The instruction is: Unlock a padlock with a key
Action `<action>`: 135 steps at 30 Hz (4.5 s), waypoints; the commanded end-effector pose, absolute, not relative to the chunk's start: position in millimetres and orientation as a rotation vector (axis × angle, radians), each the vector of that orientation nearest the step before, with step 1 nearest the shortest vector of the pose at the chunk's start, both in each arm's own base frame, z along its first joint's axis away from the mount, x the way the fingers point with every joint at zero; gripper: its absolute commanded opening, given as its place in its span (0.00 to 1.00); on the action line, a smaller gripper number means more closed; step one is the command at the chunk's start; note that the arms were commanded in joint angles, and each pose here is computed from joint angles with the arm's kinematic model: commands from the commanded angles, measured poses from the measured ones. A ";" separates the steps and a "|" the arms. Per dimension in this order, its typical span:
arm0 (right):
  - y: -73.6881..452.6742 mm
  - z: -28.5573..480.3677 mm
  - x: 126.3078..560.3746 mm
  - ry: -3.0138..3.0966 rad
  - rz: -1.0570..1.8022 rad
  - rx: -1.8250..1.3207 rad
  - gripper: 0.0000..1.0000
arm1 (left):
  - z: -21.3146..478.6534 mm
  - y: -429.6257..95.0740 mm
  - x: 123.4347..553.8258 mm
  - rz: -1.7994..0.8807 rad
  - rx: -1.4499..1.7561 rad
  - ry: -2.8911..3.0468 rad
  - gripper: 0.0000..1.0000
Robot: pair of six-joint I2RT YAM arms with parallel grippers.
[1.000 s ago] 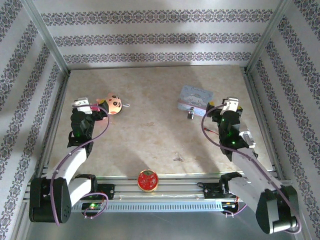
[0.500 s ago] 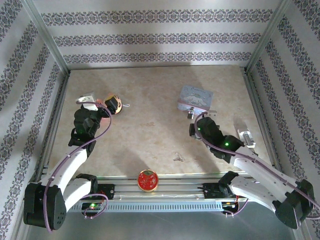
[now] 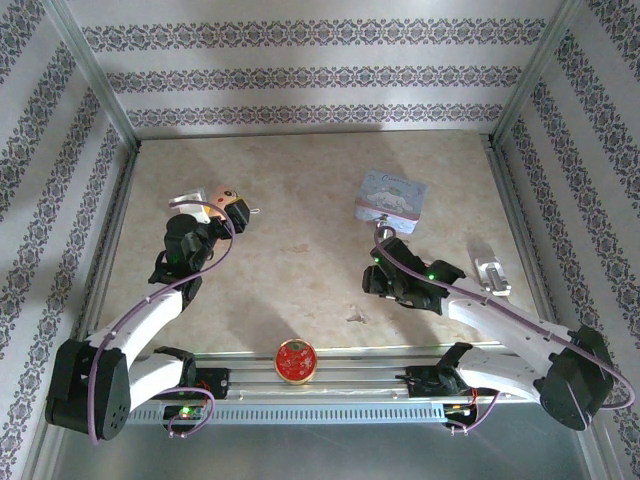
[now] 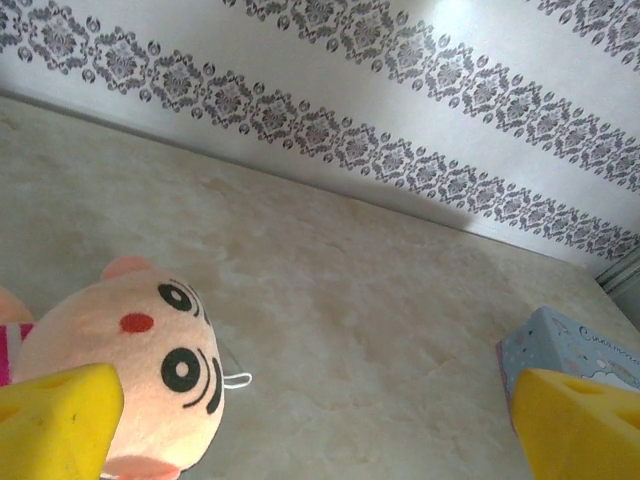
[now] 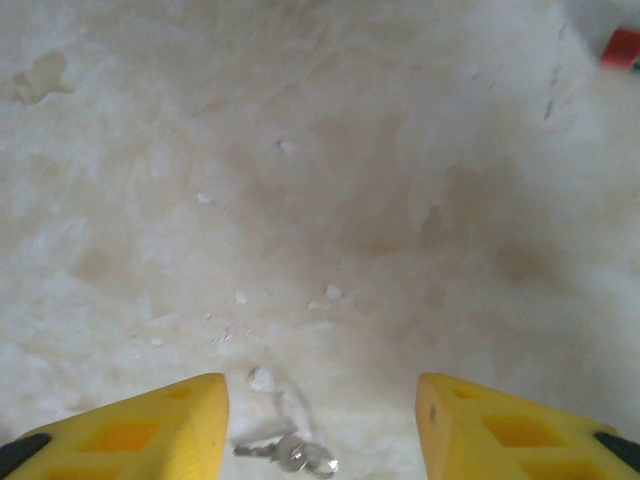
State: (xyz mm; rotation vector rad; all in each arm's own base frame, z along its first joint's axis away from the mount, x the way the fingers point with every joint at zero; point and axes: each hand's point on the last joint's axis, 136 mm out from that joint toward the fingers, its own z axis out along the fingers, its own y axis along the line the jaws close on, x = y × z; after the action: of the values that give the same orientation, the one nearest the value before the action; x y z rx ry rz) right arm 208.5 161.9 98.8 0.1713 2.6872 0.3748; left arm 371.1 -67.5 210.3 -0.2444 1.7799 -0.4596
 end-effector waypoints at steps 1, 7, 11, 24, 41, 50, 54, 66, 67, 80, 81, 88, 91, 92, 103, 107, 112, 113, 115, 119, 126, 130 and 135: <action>167.1 78.0 182.9 2.829 0.410 0.180 0.49 | 213.8 -76.4 374.4 -0.525 -0.259 1.746 0.99; 177.2 57.5 150.0 2.961 0.365 0.018 0.43 | 204.0 -87.8 384.0 -0.577 -0.243 1.787 0.99; 172.3 43.2 141.4 3.001 0.270 -0.048 0.43 | 201.1 -91.3 387.7 -0.595 -0.248 1.787 0.99; 183.5 18.3 151.8 3.027 0.189 -0.175 0.37 | 197.3 -87.4 389.8 -0.575 -0.275 1.796 0.99; 215.5 18.9 162.6 3.014 0.265 -0.283 0.29 | 194.2 -83.9 389.5 -0.545 -0.281 1.802 0.99; 221.2 18.9 163.6 3.013 0.281 -0.298 0.26 | 191.8 -84.5 390.2 -0.549 -0.282 1.805 0.99; 224.3 20.4 163.1 3.012 0.289 -0.311 0.16 | 191.7 -84.2 391.0 -0.545 -0.283 1.807 0.99; 221.9 43.3 179.2 2.924 0.297 -0.243 0.00 | 197.0 -84.0 394.2 -0.534 -0.284 1.821 0.99; 219.9 47.0 182.5 2.909 0.295 -0.225 0.00 | 197.5 -84.1 394.3 -0.534 -0.284 1.824 0.99; 210.7 121.6 226.5 2.675 0.463 -0.069 0.00 | 198.2 -106.3 392.5 -0.678 -0.276 1.930 0.99; 211.1 127.7 229.5 2.662 0.472 -0.074 0.00 | 198.3 -110.4 391.8 -0.700 -0.257 1.932 0.99; 216.9 123.1 213.3 2.763 0.507 -0.222 0.00 | 186.6 -120.1 386.3 -0.744 -0.204 1.965 0.99; 213.4 97.8 189.0 2.871 0.458 -0.272 0.12 | 188.3 -116.8 385.3 -0.723 -0.204 1.952 0.99; 211.0 90.9 182.3 2.903 0.421 -0.277 0.15 | 188.3 -114.7 385.6 -0.709 -0.210 1.948 0.99; 212.2 52.6 158.1 3.033 0.080 0.005 0.56 | 184.5 -114.0 391.5 -0.710 -0.230 1.944 0.99; 219.0 45.9 161.6 3.017 0.008 0.073 0.58 | 179.8 -114.1 391.8 -0.707 -0.228 1.954 0.99; 219.7 39.4 173.8 2.971 -0.067 0.164 0.58 | 176.9 -113.2 390.4 -0.697 -0.226 1.957 0.99; 220.5 37.6 176.5 2.966 -0.080 0.174 0.56 | 176.4 -112.0 390.4 -0.691 -0.228 1.955 0.99; 224.9 33.2 178.5 2.972 -0.093 0.170 0.55 | 176.1 -111.5 390.5 -0.685 -0.226 1.954 0.99; 229.4 24.3 176.5 2.995 -0.121 0.170 0.54 | 175.3 -112.2 391.8 -0.679 -0.215 1.961 0.99; 212.8 13.4 163.9 3.010 -0.173 0.246 0.41 | 170.0 -113.4 392.9 -0.685 -0.216 1.971 0.99; 208.0 14.3 158.0 3.019 -0.169 0.258 0.37 | 169.0 -114.8 394.8 -0.694 -0.217 1.974 0.99; 207.3 17.8 155.1 3.020 -0.151 0.256 0.31 | 169.7 -115.3 397.0 -0.698 -0.219 1.971 0.99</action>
State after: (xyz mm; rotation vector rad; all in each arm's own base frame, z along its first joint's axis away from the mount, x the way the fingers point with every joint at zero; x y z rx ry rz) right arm 160.9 213.6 13.0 0.2456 3.0225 -0.1309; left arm 392.6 -108.5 160.0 -0.2551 2.0097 -0.6779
